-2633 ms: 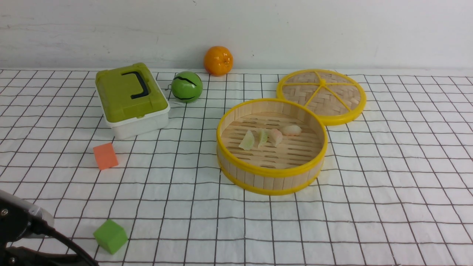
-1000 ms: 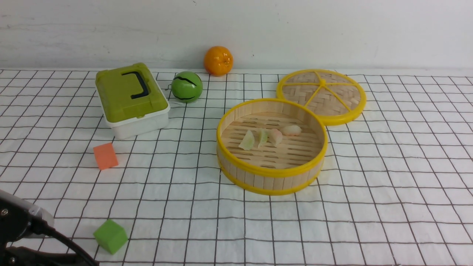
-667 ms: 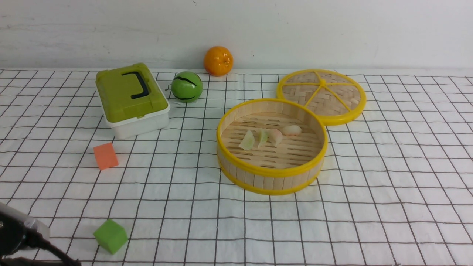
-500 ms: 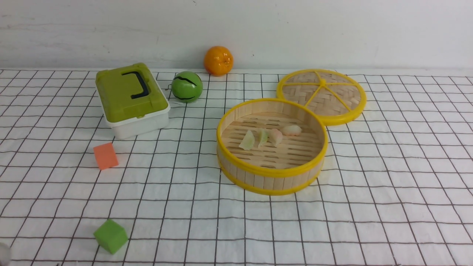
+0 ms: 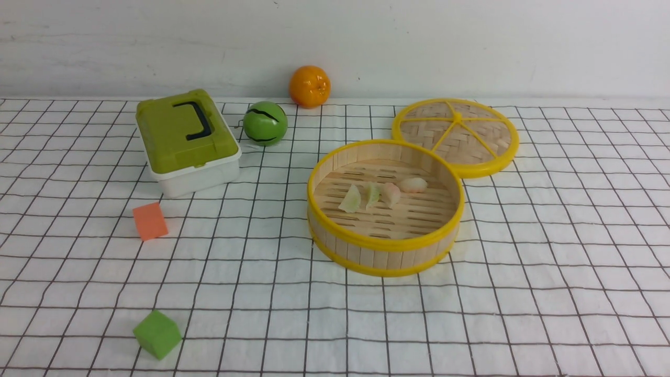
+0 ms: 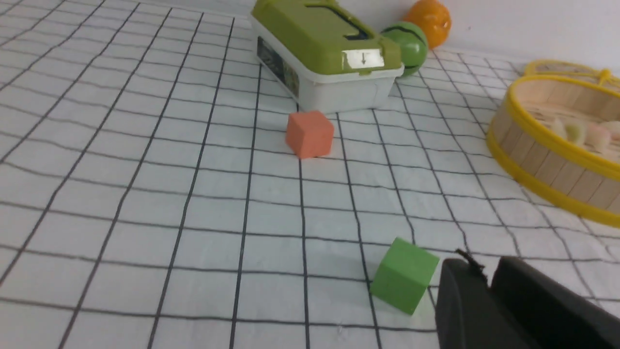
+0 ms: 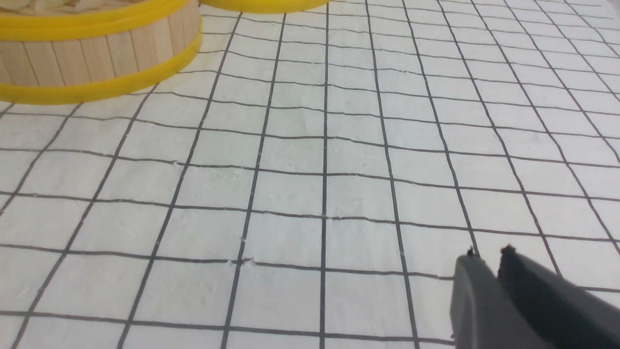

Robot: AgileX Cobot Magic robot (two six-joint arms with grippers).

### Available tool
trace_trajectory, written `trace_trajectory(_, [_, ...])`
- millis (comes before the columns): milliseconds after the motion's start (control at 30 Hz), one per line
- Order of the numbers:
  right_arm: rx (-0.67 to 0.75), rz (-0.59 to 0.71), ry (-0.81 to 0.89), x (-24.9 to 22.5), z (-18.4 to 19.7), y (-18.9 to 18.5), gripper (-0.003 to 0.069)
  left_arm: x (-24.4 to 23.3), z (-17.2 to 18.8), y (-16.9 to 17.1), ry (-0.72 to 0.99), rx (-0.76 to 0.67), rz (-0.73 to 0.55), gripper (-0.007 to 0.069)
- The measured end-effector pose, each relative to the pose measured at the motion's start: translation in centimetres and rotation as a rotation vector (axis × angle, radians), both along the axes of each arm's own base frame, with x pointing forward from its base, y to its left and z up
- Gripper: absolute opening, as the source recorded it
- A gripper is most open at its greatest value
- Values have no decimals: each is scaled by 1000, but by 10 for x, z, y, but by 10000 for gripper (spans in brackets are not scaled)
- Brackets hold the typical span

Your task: Put the dumplings into the steamer on the table with the white tablecloth.

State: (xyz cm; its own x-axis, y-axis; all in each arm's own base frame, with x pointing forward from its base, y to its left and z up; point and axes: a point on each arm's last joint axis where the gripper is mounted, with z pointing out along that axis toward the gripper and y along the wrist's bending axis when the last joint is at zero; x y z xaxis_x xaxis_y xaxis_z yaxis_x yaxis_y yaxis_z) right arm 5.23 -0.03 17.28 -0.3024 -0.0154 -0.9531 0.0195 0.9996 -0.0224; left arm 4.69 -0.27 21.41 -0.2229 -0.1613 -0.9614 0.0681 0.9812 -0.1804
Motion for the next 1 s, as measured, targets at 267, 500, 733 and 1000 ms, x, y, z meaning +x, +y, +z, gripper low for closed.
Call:
trace_trajectory(267, [0,0,0,0,0,0,85,5,-44,-4,88,101,-54,-12])
trace_trajectory(500, [0,0,0,0,0,0,93,5,-44,-6,84,122,-72,-12])
trace_trajectory(733, [0,0,0,0,0,0,101,5,-44,-6,84,120,-73,-12])
trace_trajectory(1000, [0,0,0,0,0,0,108,5,-44,-6,84,120,-73,-12])
